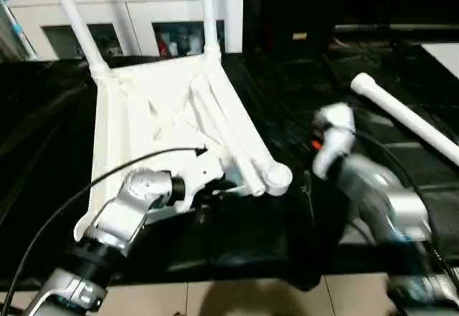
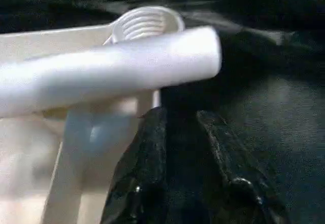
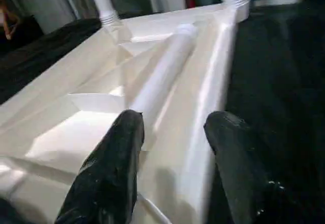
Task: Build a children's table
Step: Pick table leg
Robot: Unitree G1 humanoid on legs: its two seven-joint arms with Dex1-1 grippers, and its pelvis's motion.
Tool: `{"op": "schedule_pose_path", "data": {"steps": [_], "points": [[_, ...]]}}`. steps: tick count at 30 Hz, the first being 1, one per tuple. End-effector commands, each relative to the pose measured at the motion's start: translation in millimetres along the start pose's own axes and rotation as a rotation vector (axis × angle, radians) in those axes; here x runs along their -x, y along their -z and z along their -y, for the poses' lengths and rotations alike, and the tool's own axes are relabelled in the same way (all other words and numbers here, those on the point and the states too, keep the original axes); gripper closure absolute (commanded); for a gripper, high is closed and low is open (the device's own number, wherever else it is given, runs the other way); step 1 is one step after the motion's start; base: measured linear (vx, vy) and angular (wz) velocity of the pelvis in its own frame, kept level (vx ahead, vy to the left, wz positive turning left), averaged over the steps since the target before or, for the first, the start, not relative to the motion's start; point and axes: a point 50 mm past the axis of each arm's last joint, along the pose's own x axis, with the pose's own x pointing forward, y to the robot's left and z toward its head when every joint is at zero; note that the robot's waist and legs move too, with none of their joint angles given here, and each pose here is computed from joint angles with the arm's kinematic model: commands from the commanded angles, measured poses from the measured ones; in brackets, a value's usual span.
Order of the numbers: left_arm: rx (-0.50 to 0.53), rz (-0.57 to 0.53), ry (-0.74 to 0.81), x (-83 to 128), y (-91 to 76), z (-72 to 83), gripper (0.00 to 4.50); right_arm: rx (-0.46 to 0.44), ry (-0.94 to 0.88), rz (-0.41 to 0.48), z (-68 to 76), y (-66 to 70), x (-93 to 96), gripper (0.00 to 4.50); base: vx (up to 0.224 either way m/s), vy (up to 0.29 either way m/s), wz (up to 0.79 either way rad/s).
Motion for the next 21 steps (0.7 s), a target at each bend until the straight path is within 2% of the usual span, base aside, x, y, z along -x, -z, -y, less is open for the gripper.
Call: {"op": "schedule_pose_path", "data": {"steps": [1, 3, 6, 8, 11, 12, 13, 14, 20, 21], "points": [[-0.003, -0.003, 0.005, 3.6, -2.8, 0.6, 3.0, -0.032, -0.017, -0.038, -5.8, -4.1, -8.2, 1.9, 0.0, 0.0, 0.0], [0.0, -0.016, 0.011, 4.7, -3.9, 1.2, 2.7, -0.036, -0.024, -0.083, -12.0, -6.3, -19.1, 1.7, 0.0, 0.0, 0.0], [-0.004, -0.048, 0.012, 7.6, -2.8, 1.3, 2.63, -0.006, -0.007, -0.143, -17.9, -5.3, -30.2, 1.6, 0.0, 0.0, 0.0], [-0.003, -0.098, 0.035, 13.4, 1.4, 3.7, 2.32, 0.011, -0.053, -0.224, -29.2, -3.4, -38.1, 1.59, 0.0, 0.0, 0.0], [0.001, -0.146, 0.055, 19.4, 6.2, 6.8, 2.22, -0.023, -0.114, -0.283, -40.8, -1.8, -43.6, 1.59, 0.0, 0.0, 0.0], [-0.001, -0.161, 0.058, 21.0, 7.6, 7.6, 2.04, -0.028, -0.12, -0.314, -42.8, 0.3, -44.7, 1.59, 0.0, 0.0, 0.0], [0.003, -0.179, 0.065, 23.1, 9.5, 8.9, 2.04, 0.006, -0.108, -0.36, -43.5, 3.9, -46.4, 1.59, 0.0, 0.0, 0.0], [0.006, -0.19, 0.068, 24.5, 10.7, 10.0, 1.85, 0.026, -0.101, -0.405, -43.9, 7.6, -47.4, 1.59, 0.0, 0.0, 0.0], [0.013, -0.187, 0.059, 25.5, 9.8, 10.3, 1.81, 0.065, -0.082, -0.496, -43.4, 14.3, -47.5, 1.59, 0.0, 0.0, 0.0], [0.013, -0.184, 0.052, 25.7, 9.0, 9.9, 1.81, 0.119, -0.055, -0.526, -40.6, 16.0, -47.1, 1.59, 0.0, 0.0, 0.0]]}}
